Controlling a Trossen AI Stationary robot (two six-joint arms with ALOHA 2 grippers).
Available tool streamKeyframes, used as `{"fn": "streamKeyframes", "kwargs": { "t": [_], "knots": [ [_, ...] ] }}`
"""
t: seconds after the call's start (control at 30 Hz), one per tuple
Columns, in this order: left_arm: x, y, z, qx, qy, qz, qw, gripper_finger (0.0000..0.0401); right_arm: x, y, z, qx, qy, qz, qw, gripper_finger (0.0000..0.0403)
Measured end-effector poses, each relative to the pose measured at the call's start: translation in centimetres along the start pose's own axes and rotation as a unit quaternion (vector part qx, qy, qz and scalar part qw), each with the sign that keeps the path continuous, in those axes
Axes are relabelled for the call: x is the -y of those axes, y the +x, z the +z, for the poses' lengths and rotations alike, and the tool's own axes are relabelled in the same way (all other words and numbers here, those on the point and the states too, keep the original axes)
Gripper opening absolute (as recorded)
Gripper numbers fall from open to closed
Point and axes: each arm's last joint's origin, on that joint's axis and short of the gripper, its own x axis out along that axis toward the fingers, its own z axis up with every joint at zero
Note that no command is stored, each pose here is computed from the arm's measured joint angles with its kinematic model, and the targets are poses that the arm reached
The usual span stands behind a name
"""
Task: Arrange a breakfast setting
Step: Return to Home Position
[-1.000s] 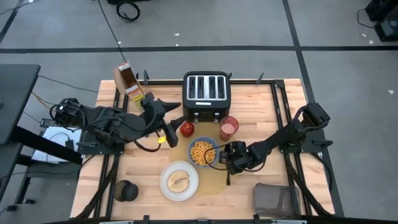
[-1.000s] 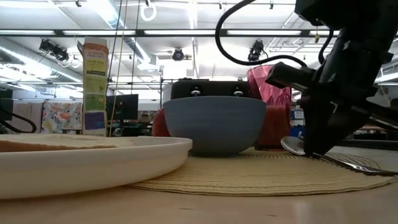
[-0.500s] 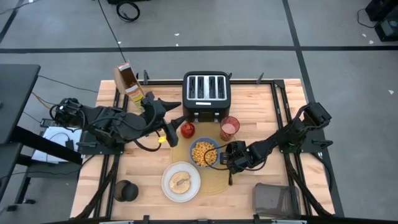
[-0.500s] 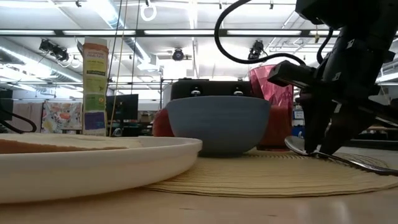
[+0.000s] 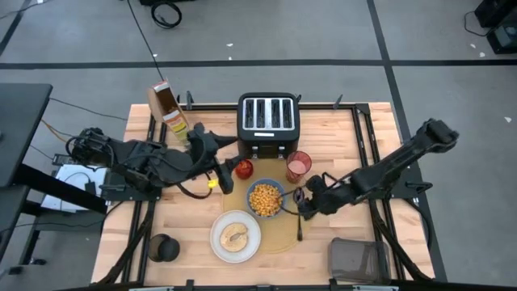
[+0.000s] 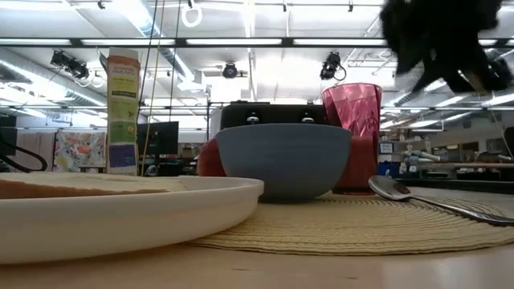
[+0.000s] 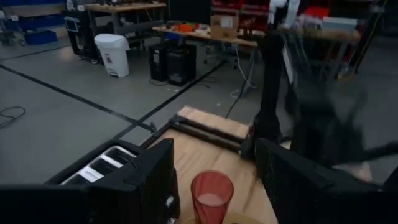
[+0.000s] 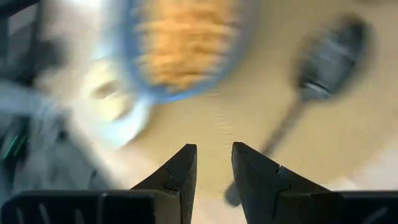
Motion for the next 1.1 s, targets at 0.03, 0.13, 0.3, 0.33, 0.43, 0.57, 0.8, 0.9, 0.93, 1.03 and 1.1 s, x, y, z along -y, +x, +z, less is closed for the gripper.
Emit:
{"fn": "streamKeyframes", "kwargs": {
  "t": [0.03, 0.13, 0.3, 0.33, 0.43, 0.57, 0.8, 0.9, 0.93, 1.03, 1.1],
  "knots": [
    [0.2, 0.3, -0.5, -0.002, 0.006, -0.001, 1.000, 0.0231, -0.4, -1.1, 0.1, 0.005, -0.051, 0.031, 0.998, 0.0112],
    [1.0, 1.3, -2.6, -0.003, 0.012, -0.014, 1.000, 0.0222, -1.5, -4.2, 0.4, 0.037, -0.208, 0.121, 0.970, 0.0111],
    [1.7, 3.3, -5.1, 0.029, 0.000, -0.079, 0.996, 0.0183, -2.3, -8.8, 1.6, 0.142, -0.355, 0.213, 0.899, 0.0094],
    [1.5, 3.9, -5.4, 0.039, 0.002, -0.098, 0.994, 0.0172, -2.4, -9.8, 1.9, 0.167, -0.377, 0.227, 0.882, 0.0088],
    [0.4, 5.5, -5.3, 0.057, 0.021, -0.136, 0.989, 0.0134, -2.1, -12.9, 3.0, 0.241, -0.440, 0.261, 0.825, 0.0064],
    [-1.8, 6.0, -2.4, 0.103, 0.035, -0.151, 0.983, 0.0086, -0.6, -17.3, 4.3, 0.329, -0.511, 0.285, 0.741, 0.0032],
    [-3.8, 6.3, 0.5, 0.161, -0.002, -0.123, 0.979, 0.0051, 3.8, -23.5, 6.0, 0.469, -0.521, 0.257, 0.665, 0.0008],
    [-4.1, 6.2, 1.3, 0.188, -0.043, -0.126, 0.973, 0.0052, 5.4, -25.0, 6.5, 0.493, -0.460, 0.267, 0.689, 0.0013],
    [-4.1, 6.1, 1.5, 0.196, -0.044, -0.126, 0.971, 0.0052, 5.7, -25.3, 6.7, 0.501, -0.441, 0.258, 0.698, 0.0017],
    [-4.3, 6.2, 1.6, 0.204, -0.021, -0.118, 0.972, 0.0052, 6.0, -25.4, 7.0, 0.523, -0.438, 0.212, 0.700, 0.0029],
    [-4.5, 6.4, 1.6, 0.202, -0.015, -0.114, 0.973, 0.0052, 5.9, -25.2, 7.1, 0.524, -0.444, 0.207, 0.697, 0.0033]
  ]
}}
